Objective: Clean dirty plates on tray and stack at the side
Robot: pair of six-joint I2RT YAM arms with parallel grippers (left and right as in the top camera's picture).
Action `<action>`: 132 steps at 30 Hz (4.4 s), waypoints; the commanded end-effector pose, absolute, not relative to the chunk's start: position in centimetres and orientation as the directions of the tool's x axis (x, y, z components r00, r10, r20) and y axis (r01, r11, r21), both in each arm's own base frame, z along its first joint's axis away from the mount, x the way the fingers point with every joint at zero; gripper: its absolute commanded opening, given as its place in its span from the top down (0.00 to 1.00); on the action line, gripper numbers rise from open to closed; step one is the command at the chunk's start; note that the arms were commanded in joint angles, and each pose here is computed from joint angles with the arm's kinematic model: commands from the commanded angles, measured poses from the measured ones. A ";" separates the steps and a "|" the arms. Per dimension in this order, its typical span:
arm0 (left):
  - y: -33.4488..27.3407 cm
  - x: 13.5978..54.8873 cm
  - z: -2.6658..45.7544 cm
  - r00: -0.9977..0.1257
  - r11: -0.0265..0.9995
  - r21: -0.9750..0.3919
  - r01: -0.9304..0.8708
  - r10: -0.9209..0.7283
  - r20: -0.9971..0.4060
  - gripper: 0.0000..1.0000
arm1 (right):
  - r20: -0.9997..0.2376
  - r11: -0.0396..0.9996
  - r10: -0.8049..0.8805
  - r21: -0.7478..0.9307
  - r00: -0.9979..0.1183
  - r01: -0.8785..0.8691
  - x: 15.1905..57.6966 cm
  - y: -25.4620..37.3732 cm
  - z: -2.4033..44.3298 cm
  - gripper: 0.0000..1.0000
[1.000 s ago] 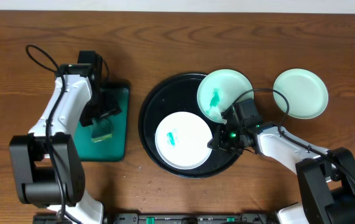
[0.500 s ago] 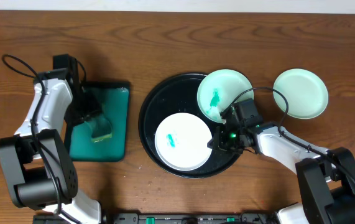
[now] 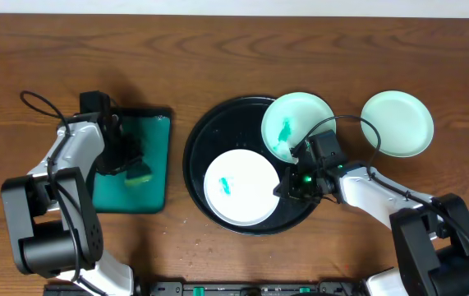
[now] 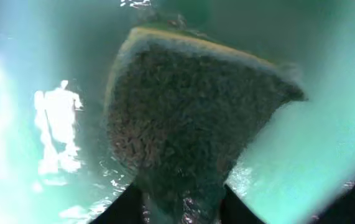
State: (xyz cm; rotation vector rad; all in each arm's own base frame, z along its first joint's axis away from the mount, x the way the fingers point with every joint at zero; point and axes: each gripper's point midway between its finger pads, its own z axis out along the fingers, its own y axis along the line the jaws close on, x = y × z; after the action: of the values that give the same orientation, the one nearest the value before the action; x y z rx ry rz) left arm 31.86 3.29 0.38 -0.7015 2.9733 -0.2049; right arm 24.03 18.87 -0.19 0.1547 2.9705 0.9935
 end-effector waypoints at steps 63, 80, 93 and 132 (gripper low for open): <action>-20.1 26.3 0.4 -0.992 0.962 -0.245 -0.123 -0.123 0.017 0.93 | -0.172 0.970 -0.012 0.238 -0.985 -0.054 24.7 18.6 0.5 0.99; -31.2 20.7 0.8 -0.941 0.712 -0.698 -0.074 0.181 0.285 0.93 | -0.155 0.965 -0.016 0.257 -0.988 -0.056 24.4 18.9 0.6 0.98; -16.8 22.7 -4.2 -0.942 0.967 -0.107 -0.231 -0.195 0.273 0.93 | -0.136 0.960 -0.021 0.274 -0.991 -0.058 24.0 19.2 0.6 0.98; -27.1 25.8 0.7 -0.983 0.883 -0.470 0.015 0.099 0.153 0.93 | -0.112 0.965 -0.022 0.257 -0.993 -0.050 23.4 18.7 0.4 0.99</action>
State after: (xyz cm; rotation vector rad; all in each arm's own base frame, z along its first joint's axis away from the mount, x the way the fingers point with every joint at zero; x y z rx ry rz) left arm 28.18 -24.63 1.03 0.0013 3.1579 -0.6155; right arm 24.20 19.03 1.10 -0.0134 2.9829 0.4301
